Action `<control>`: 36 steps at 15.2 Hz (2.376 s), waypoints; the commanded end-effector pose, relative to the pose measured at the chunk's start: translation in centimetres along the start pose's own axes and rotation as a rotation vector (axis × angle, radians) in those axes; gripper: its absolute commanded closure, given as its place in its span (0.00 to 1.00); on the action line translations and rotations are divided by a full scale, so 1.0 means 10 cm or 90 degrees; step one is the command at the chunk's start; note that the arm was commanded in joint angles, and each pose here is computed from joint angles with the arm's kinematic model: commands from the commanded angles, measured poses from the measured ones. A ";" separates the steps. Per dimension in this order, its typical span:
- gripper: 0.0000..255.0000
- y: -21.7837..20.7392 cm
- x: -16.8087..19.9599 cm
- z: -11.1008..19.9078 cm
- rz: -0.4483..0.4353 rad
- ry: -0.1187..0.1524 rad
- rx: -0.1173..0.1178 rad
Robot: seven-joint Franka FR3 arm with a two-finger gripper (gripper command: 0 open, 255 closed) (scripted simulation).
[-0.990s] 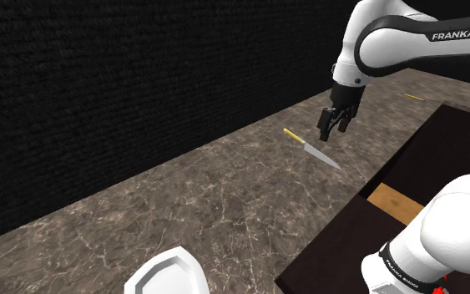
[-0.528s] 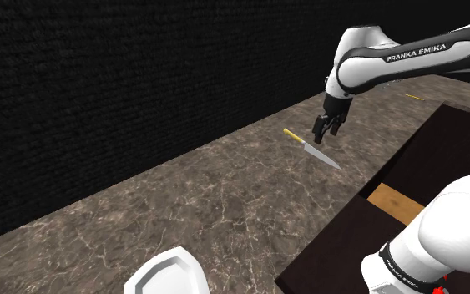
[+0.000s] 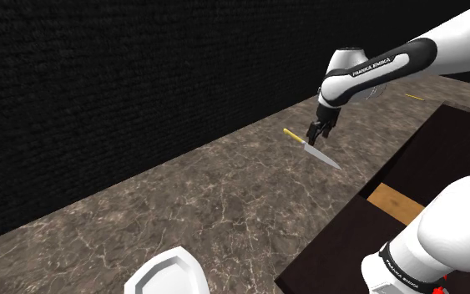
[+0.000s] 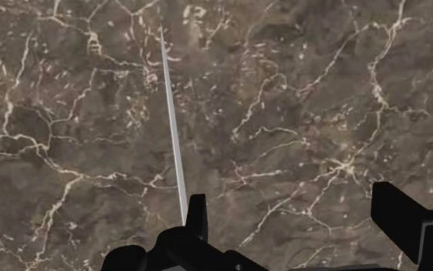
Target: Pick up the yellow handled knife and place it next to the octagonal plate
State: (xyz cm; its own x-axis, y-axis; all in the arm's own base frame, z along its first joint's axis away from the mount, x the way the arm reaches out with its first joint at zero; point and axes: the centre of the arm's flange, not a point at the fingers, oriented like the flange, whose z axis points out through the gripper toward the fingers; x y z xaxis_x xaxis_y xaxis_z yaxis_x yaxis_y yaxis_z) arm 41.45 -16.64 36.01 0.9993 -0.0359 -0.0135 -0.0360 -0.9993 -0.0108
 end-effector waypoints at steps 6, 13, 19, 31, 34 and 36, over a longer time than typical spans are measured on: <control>0.00 0.55 0.43 0.58 -0.015 0.017 -0.006; 0.00 0.69 0.57 1.00 -0.019 0.022 -0.007; 0.00 0.69 0.57 1.13 -0.019 0.022 -0.007; 1.00 0.69 0.57 1.13 -0.019 0.022 -0.007; 1.00 0.69 0.57 1.13 -0.019 0.022 -0.007; 1.00 0.69 0.57 1.03 -0.019 0.022 -0.007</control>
State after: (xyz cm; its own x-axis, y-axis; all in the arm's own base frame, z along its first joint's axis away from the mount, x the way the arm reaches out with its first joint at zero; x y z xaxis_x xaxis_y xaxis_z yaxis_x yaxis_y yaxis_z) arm 46.70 -23.69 25.15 0.9998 -0.0064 0.0211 -0.0064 -1.0000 0.0001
